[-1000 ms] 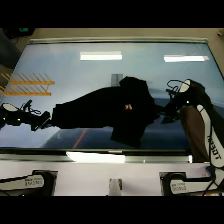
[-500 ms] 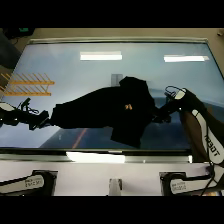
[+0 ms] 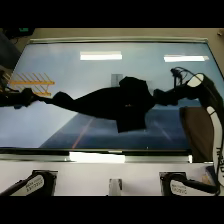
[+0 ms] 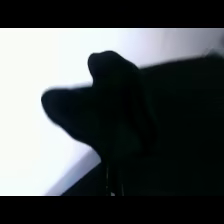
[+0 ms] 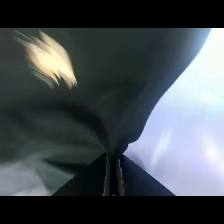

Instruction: Fold the shirts.

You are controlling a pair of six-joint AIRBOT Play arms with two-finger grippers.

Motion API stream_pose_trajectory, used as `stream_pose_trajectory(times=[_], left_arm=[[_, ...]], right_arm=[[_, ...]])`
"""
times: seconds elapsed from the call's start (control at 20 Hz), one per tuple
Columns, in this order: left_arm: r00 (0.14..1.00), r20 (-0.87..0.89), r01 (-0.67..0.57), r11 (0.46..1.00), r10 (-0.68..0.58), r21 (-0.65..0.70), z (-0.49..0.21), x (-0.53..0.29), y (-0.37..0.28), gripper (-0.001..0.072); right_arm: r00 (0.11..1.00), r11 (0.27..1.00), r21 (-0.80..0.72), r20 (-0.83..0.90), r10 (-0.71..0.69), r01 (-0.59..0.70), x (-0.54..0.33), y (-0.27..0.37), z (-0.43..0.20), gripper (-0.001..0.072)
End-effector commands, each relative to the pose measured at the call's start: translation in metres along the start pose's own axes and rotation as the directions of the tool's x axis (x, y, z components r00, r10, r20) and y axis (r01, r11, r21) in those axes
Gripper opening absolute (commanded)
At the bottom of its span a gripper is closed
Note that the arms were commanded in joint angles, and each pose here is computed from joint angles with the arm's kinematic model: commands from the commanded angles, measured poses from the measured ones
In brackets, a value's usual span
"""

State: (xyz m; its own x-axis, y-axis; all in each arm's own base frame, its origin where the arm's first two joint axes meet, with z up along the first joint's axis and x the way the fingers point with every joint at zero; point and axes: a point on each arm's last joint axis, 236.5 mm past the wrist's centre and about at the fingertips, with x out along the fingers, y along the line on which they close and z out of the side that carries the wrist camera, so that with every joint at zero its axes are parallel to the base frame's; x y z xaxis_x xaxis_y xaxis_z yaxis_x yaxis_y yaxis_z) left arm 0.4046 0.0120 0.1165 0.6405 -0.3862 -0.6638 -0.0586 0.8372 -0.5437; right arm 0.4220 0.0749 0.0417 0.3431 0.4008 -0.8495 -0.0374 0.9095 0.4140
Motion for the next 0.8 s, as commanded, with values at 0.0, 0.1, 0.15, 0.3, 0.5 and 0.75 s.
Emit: stream_pose_trajectory(times=[0.0,0.1,0.15,0.3,0.5,0.75], left_arm=[[0.831,0.508,0.071,0.950,-0.226,0.305,0.118,-0.166,-0.148,0.0037],[0.592,0.715,0.004,0.889,-0.371,0.458,0.138,-0.297,-0.236,0.0038],[0.463,0.772,-0.050,0.857,-0.435,0.513,0.130,-0.359,-0.273,0.0038],[0.279,0.780,-0.162,0.773,-0.560,0.613,0.067,-0.461,-0.340,0.0037],[0.327,0.774,-0.146,0.780,-0.543,0.609,0.021,-0.470,-0.348,0.0037],[0.553,0.763,-0.236,0.815,-0.334,0.528,0.025,-0.414,-0.297,0.0036]], right_arm=[[0.846,0.961,-0.220,0.532,-0.027,0.169,-0.192,0.064,0.098,0.0023],[0.577,0.935,-0.207,0.817,0.003,0.288,-0.351,0.111,0.105,0.0023],[0.437,0.926,-0.186,0.899,0.026,0.330,-0.418,0.130,0.089,0.0023],[0.196,0.903,-0.185,0.974,0.115,0.389,-0.529,0.171,0.016,0.0023],[0.246,0.889,-0.148,0.968,0.042,0.433,-0.533,0.158,-0.034,0.0023],[0.254,0.879,-0.110,0.967,-0.013,0.463,-0.532,0.145,-0.038,0.0023]])
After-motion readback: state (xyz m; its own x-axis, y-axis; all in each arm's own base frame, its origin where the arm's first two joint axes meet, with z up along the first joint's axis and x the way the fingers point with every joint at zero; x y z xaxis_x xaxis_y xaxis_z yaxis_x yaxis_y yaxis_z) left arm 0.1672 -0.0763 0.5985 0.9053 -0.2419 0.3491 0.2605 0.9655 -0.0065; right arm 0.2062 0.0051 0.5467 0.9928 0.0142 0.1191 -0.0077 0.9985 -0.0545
